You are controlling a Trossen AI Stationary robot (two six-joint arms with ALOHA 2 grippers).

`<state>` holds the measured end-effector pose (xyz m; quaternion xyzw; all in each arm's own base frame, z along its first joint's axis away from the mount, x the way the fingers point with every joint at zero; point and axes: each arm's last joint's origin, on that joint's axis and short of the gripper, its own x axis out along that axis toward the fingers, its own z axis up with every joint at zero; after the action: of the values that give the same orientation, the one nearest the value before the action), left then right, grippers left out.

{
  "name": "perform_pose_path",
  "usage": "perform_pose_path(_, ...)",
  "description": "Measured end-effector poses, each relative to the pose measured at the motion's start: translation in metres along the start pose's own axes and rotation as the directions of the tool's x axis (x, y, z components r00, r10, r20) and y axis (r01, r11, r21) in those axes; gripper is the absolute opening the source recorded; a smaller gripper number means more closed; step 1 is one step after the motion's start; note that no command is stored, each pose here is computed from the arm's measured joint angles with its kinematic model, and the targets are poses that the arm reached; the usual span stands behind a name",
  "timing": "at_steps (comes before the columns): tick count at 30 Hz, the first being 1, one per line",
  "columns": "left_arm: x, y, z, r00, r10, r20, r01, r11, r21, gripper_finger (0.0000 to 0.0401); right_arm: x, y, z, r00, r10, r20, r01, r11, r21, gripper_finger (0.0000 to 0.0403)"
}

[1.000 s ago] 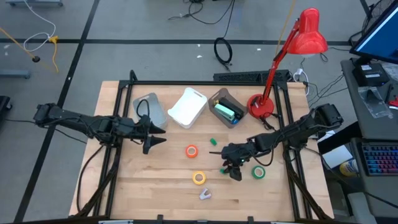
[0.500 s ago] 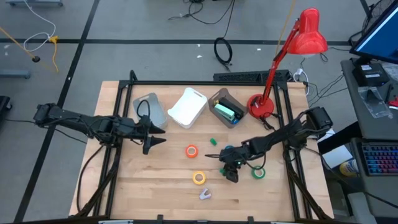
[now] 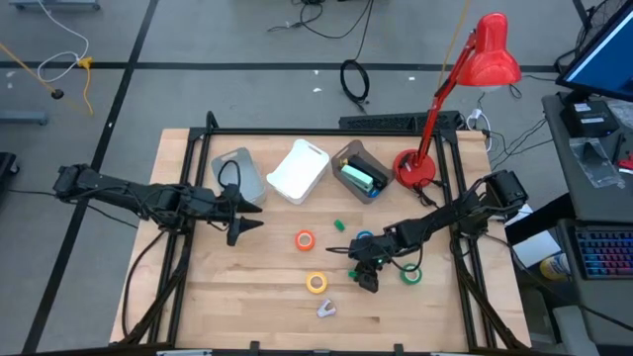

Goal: Pick and place Stapler, Stapler remover, tape
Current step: Put the bottom green stapler into the black bin

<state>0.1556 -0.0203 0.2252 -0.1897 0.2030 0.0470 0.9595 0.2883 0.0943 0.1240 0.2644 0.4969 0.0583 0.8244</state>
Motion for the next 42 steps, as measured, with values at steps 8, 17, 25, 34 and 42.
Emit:
perform_pose_path(8, 0.0, 0.0, 0.0, 1.0, 0.003, 0.0, -0.003, 1.0, 0.009, 0.0228, 0.0, -0.003, -0.003, 0.999, -0.051, -0.011, 0.051, 0.999, 0.001, 0.013)
perform_pose_path(17, 0.0, 0.0, 0.0, 1.0, 0.009, 0.003, -0.009, 1.0, 0.01, 0.0228, 0.0, -0.004, -0.002, 0.998, -0.066, -0.008, 0.066, 0.998, -0.002, 0.0067)
perform_pose_path(25, 0.0, 0.0, 0.0, 1.0, 0.01, 0.003, -0.01, 1.0, 0.009, 0.0228, 0.0, -0.005, -0.002, 0.997, -0.083, 0.005, 0.083, 0.997, 0.008, 0.0064)
perform_pose_path(34, 0.0, 0.0, 0.0, 1.0, 0.01, 0.004, -0.01, 1.0, 0.009, 0.0228, -0.019, -0.001, 0.003, 0.991, -0.104, 0.083, 0.102, 0.994, 0.029, 0.0062)
perform_pose_path(42, 0.0, 0.0, 0.0, 1.0, 0.009, 0.004, -0.009, 1.0, 0.016, 0.0228, -0.057, 0.005, 0.021, 0.958, -0.094, 0.271, 0.081, 0.995, 0.058, 0.0061)
